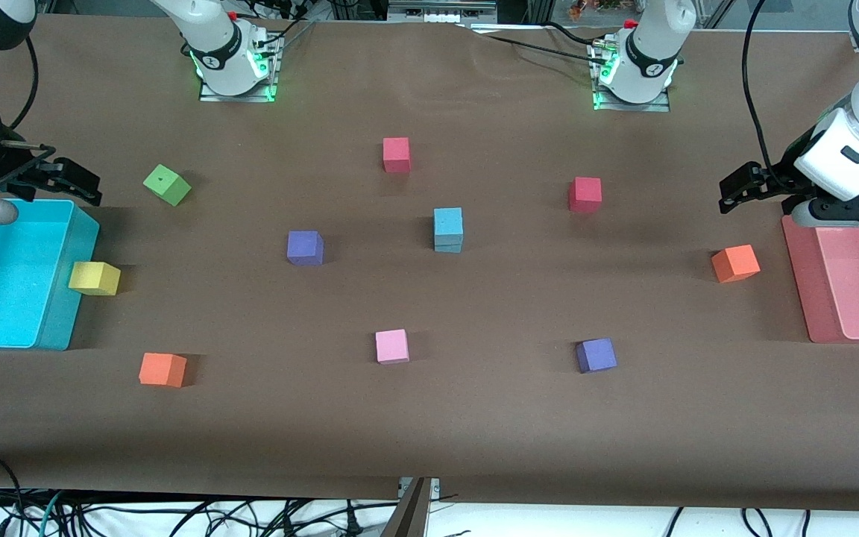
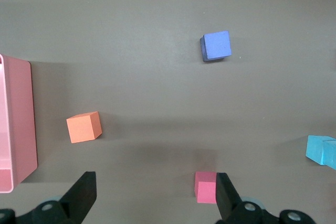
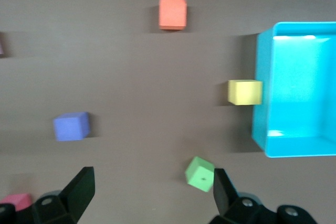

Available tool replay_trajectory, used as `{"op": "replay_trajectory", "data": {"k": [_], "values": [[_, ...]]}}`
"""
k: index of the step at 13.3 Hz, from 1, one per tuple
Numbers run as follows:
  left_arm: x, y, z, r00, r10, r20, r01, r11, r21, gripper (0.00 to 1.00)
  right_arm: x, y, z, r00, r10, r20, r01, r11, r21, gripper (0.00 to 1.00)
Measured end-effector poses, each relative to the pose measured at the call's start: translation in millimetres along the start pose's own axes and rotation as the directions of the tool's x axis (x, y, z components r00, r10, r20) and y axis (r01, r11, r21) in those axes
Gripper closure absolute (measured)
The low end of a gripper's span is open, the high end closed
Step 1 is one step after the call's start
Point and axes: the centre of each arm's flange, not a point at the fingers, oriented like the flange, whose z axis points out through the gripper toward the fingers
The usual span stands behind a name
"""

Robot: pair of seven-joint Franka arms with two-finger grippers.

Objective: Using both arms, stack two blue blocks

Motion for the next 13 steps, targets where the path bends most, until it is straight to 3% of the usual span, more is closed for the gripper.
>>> {"op": "replay_trajectory", "data": {"k": [13], "values": [[1.9, 0.2, 3.2, 1.0, 0.0, 0.003, 0.0, 1.0, 0.001, 0.0, 4.1, 17.1, 5.9, 0.995, 0.096, 0.0, -0.096, 0.995, 0.022, 0.0]]}}
